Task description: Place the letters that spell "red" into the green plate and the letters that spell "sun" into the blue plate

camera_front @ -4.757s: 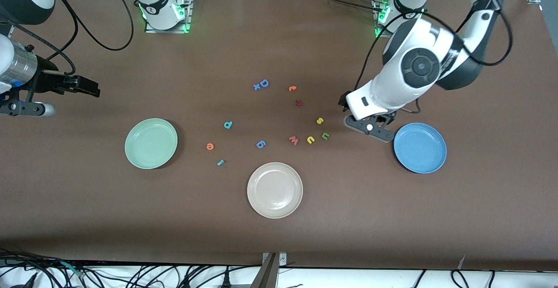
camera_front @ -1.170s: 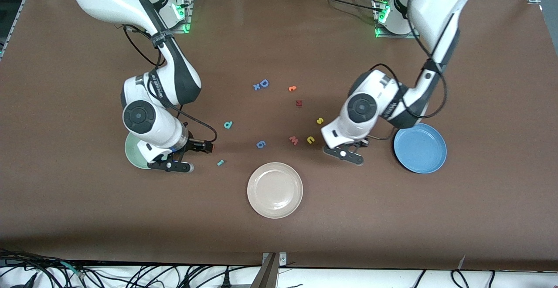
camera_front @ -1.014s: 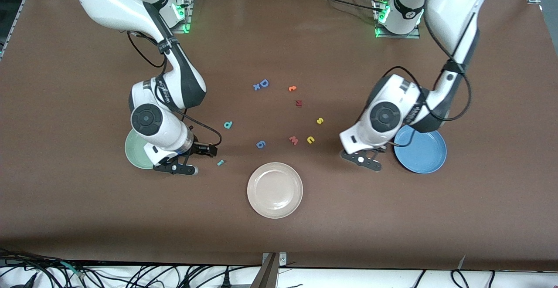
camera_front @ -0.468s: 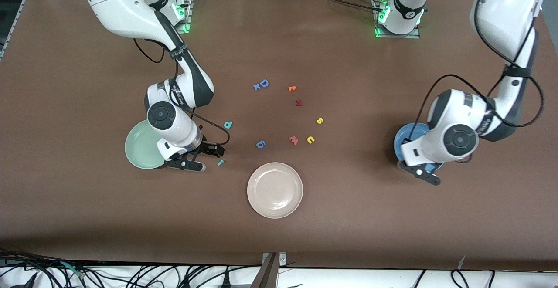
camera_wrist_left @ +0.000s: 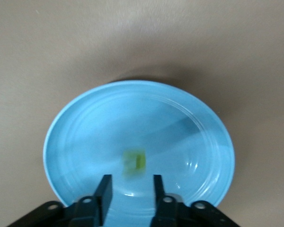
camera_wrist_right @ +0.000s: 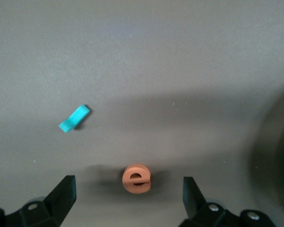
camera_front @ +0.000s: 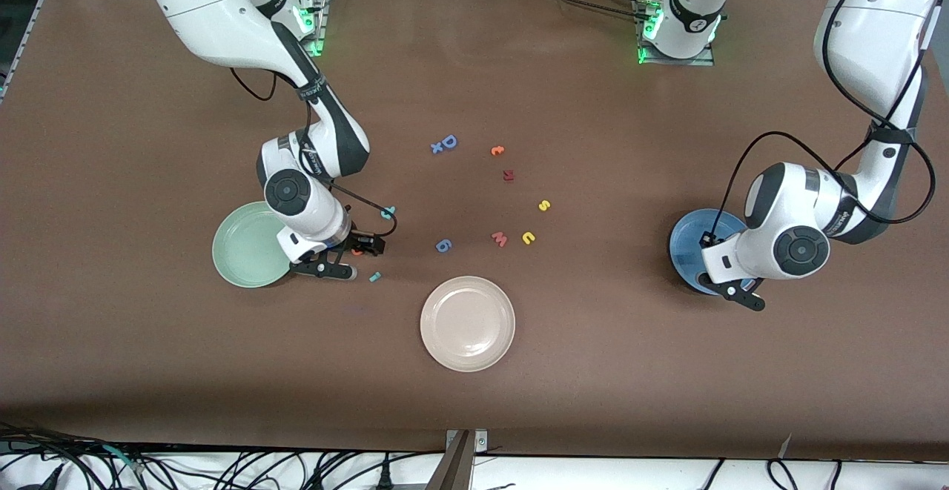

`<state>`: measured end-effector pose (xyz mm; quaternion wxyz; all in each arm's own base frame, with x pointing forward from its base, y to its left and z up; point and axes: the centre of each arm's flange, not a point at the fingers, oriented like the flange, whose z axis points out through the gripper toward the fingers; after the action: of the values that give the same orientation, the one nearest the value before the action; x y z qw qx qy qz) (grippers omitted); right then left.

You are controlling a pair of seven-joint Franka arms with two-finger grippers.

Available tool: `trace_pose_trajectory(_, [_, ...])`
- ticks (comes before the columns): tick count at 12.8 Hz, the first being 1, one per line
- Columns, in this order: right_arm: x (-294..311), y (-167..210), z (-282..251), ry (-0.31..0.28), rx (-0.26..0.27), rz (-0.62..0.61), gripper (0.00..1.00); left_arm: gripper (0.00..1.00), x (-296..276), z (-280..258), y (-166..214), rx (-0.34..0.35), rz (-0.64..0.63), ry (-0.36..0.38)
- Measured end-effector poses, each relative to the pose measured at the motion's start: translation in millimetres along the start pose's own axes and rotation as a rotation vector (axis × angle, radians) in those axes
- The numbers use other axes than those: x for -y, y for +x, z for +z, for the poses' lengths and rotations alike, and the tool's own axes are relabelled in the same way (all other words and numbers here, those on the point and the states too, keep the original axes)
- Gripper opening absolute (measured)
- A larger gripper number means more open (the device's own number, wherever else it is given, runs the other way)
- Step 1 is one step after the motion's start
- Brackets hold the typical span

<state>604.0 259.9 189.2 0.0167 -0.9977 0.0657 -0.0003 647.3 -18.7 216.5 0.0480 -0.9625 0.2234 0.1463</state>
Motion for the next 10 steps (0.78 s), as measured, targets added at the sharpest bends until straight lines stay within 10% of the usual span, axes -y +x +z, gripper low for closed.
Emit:
trace_pose_trajectory(5, [-1.9,-2.5,3.8,-0.021,-0.002,-0.022,0.99,1.0,-40.0,-33.8,13.5,-0.022,0.059,-0.018])
trace_pose_trajectory(10, [-4.6,-3.2,12.2,-0.03,0.007,-0.023,0.94,1.0,-151.9,-107.8,29.2,-0.118,0.07,-0.035])
